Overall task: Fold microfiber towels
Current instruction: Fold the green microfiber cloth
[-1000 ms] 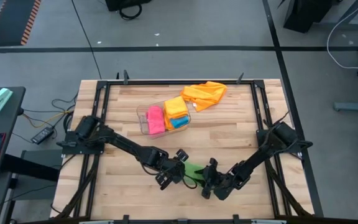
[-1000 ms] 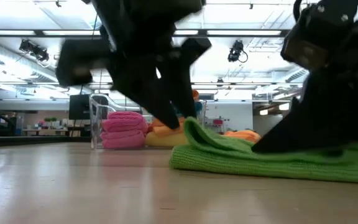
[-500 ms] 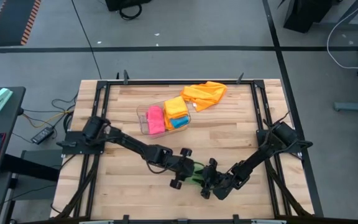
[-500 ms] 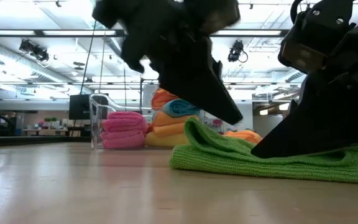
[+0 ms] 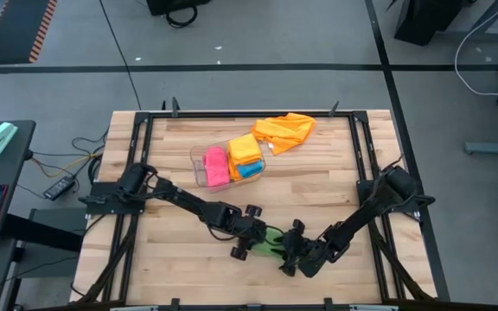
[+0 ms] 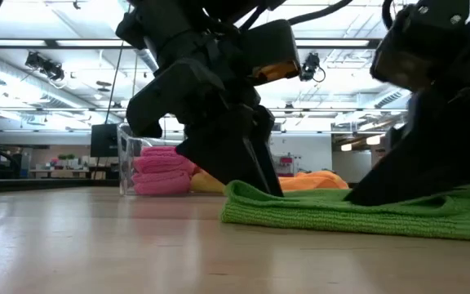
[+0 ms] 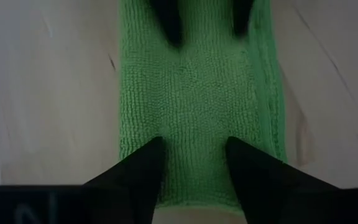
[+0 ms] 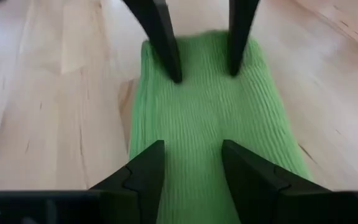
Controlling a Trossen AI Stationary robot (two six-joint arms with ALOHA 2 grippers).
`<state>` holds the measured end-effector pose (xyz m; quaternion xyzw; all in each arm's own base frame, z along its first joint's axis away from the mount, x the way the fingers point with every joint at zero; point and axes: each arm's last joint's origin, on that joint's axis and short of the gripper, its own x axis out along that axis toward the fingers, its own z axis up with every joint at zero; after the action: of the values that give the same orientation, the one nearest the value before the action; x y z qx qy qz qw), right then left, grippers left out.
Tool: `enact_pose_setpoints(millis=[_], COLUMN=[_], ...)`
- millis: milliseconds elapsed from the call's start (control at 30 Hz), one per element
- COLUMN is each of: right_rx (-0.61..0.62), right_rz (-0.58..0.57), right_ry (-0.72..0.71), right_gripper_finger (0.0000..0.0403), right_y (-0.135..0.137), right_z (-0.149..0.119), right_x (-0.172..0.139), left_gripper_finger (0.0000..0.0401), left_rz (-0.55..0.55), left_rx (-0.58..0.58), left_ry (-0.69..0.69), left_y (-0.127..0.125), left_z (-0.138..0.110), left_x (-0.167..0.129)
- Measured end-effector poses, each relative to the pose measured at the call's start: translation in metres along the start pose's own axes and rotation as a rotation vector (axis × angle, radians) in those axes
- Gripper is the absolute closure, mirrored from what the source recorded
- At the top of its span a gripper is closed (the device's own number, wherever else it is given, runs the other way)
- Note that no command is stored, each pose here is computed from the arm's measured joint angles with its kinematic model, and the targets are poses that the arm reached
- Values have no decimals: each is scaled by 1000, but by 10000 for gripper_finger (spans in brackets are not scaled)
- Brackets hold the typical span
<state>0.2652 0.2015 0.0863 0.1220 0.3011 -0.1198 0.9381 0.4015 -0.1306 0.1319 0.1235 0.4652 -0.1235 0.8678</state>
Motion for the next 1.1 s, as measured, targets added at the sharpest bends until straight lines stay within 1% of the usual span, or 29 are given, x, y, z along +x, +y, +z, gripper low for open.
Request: enact_pose_setpoints(millis=[100,167,367,500,567,667,733,833,967,1100], right_rx=[-6,-13,25,60,59,45,55,42,-131,-358], right_rz=[9,-1,39,69,86,122,139,128,162,176], right_ry=[59,108,268,347,367,458,435,326,189,138], right_gripper_finger=[232,232,232,232,232,232,232,232,232,232], right_y=[-1,-2,3,8,10,9,8,6,9,16], right_z=[5,4,-9,-19,-21,-21,-11,1,10,17], right_x=[-16,-28,-56,-67,-72,-86,-98,-109,-113,-99], left_gripper_finger=[207,208,212,207,207,212,215,217,215,215], left_rz=[-2,-1,-3,-2,-2,-3,-4,-4,-4,-4], left_rx=[2,4,4,3,3,4,5,18,27,34], left_ry=[22,22,21,9,8,13,12,11,3,-4], left_y=[0,0,0,0,0,0,-1,-1,-2,-1], left_z=[-2,-2,-2,-1,-1,-2,-2,-1,0,1], left_x=[0,0,0,0,0,0,-1,-2,-5,-8])
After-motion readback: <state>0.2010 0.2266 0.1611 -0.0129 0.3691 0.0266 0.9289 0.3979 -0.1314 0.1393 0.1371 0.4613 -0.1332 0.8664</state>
